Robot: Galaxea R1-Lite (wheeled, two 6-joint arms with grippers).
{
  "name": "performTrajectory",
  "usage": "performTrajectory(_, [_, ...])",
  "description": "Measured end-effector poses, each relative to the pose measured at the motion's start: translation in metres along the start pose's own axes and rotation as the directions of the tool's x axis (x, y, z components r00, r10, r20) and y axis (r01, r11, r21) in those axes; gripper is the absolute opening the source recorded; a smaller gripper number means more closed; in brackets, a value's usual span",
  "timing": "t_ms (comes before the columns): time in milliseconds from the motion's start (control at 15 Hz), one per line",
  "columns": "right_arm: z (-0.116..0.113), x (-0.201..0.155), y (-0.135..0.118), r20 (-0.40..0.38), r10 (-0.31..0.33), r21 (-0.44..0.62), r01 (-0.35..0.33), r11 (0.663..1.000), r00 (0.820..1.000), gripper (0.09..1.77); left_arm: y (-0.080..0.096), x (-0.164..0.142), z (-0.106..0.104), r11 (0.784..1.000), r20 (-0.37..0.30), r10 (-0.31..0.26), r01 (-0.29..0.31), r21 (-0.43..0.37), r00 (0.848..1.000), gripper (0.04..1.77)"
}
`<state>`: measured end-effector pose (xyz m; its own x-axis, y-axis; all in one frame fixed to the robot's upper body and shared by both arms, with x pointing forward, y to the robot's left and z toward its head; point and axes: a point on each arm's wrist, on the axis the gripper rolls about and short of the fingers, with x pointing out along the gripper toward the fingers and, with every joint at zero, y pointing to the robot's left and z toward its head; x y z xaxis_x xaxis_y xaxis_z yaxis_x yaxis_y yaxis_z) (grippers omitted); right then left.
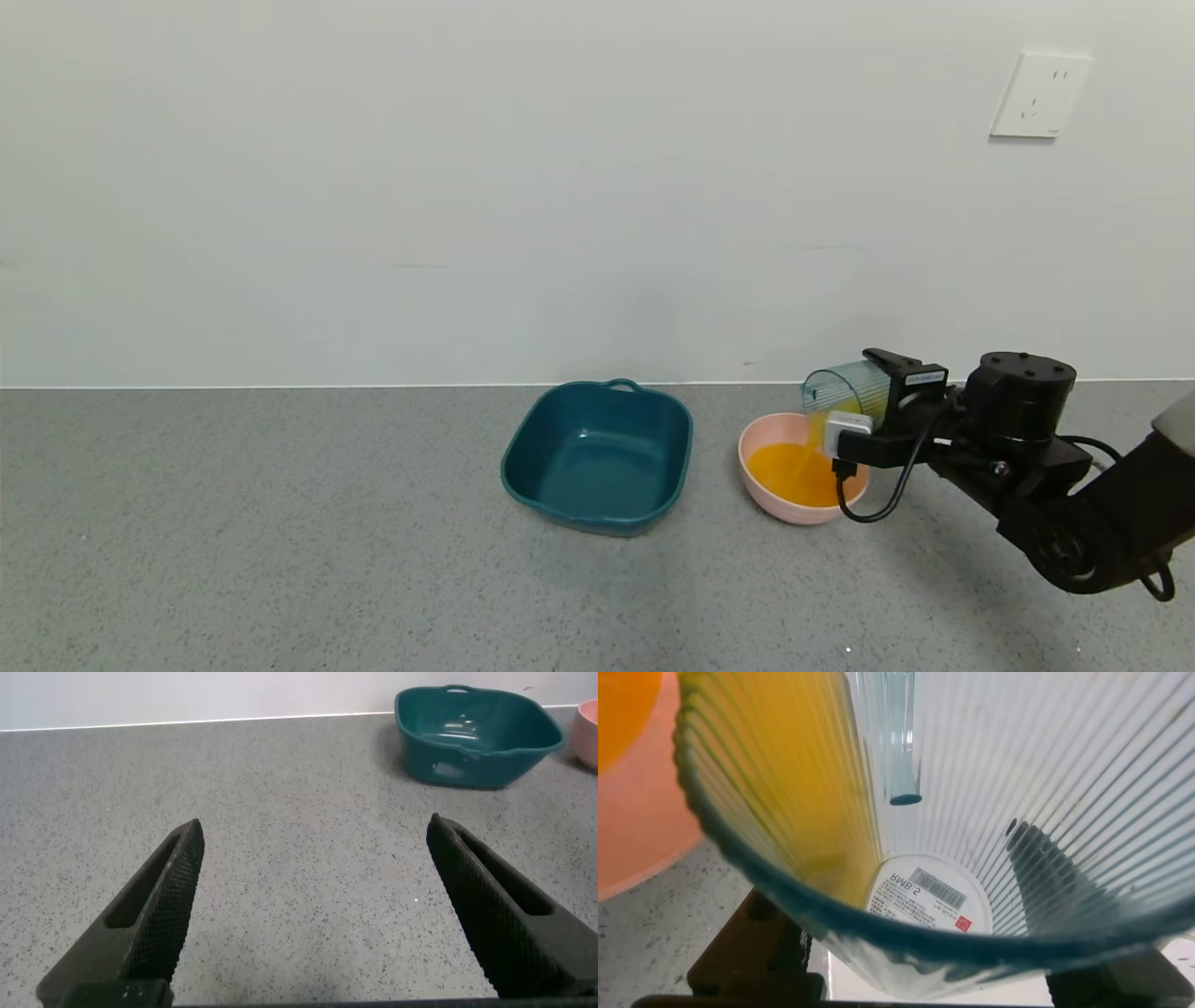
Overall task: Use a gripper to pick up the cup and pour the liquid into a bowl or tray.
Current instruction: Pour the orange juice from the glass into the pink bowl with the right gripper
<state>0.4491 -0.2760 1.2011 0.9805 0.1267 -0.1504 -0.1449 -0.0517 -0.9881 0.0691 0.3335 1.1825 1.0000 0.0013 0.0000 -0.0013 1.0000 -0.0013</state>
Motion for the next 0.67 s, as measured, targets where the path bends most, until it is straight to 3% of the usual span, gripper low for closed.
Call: performTrajectory(667, [0.005,0.0001,-0.007,0.012,-0.025,-0.151,0.026,0.988,1.0,1.35,0.0,0.0,0.0,1.0,0.0,0.0,0.0,0.0,1.0,1.72])
